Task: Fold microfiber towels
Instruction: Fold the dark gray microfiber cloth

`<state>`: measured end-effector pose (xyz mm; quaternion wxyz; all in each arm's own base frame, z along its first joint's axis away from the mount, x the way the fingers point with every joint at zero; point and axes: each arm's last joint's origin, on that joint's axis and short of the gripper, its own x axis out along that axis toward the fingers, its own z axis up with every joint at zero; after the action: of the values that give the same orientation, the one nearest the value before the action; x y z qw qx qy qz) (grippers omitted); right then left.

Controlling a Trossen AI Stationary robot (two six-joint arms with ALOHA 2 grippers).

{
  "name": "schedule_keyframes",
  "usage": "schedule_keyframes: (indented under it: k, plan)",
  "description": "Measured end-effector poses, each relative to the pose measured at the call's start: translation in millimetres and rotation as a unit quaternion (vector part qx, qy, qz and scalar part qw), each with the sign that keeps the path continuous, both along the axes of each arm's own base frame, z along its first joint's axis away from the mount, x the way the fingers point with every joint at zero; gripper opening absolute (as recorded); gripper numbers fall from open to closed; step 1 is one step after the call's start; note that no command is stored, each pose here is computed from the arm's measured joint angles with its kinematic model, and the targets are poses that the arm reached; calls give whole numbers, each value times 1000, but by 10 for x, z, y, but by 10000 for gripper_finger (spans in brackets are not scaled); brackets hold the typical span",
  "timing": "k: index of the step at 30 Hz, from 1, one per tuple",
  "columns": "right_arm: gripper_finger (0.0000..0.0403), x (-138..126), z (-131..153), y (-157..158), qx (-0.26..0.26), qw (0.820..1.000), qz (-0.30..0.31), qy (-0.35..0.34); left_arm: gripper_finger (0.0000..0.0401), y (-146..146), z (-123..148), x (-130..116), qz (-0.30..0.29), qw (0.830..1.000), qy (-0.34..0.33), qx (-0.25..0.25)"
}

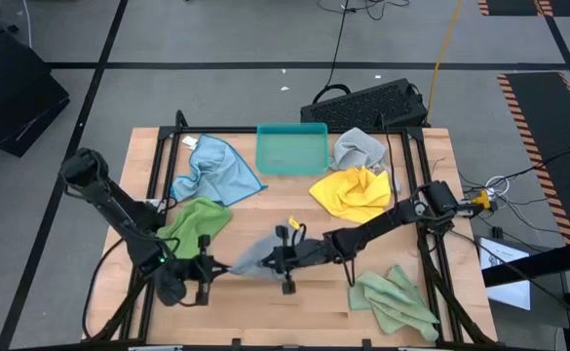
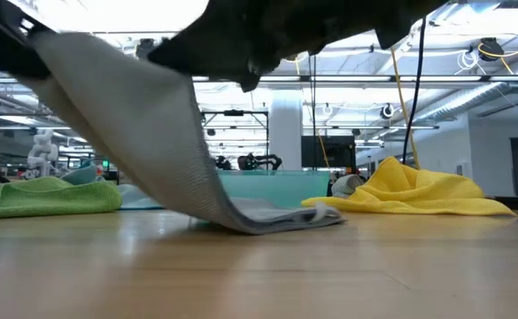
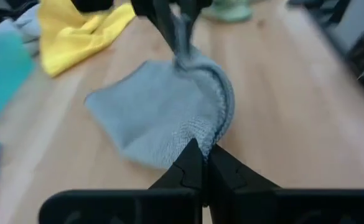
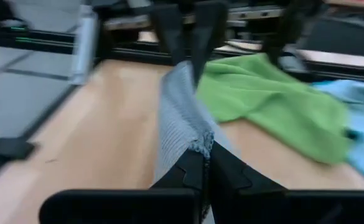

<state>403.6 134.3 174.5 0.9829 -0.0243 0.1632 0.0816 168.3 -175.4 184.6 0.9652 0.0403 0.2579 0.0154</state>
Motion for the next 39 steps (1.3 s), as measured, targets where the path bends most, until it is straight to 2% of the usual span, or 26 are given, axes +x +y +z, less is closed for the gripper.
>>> schedule_keyframes:
  k: [3,6,11,14,20,22,27,31,35,39]
  plan:
    - [2,-42,2,80,15,999,44,17,4,-66,59,5,-11,999,-29,-24]
    - [2,-100,42,130,10,998,47,34,3,-89,140,65,-21,997,-68,-15]
    - [2,-195,158,112,-21,998,4,56,3,-26,156,260,-17,995,-97,31]
    - [2,-234,294,40,-40,998,-18,50,2,79,125,392,-8,994,-92,58]
    - [2,-267,559,-288,-82,994,-62,40,4,380,201,589,24,986,-93,133]
    - [2,-286,663,-421,-86,993,-75,35,3,486,267,644,37,985,-98,139]
    - [2,-370,829,-602,-81,992,-95,31,5,550,378,617,10,987,-105,120]
    - [2,-447,836,-538,-31,997,-70,25,3,454,411,522,-12,991,-108,79]
    - [2,-523,632,-357,8,998,-42,45,4,272,329,466,-45,994,-95,19]
    - [2,-638,383,-180,38,998,-22,38,3,112,125,496,-49,996,-76,-7]
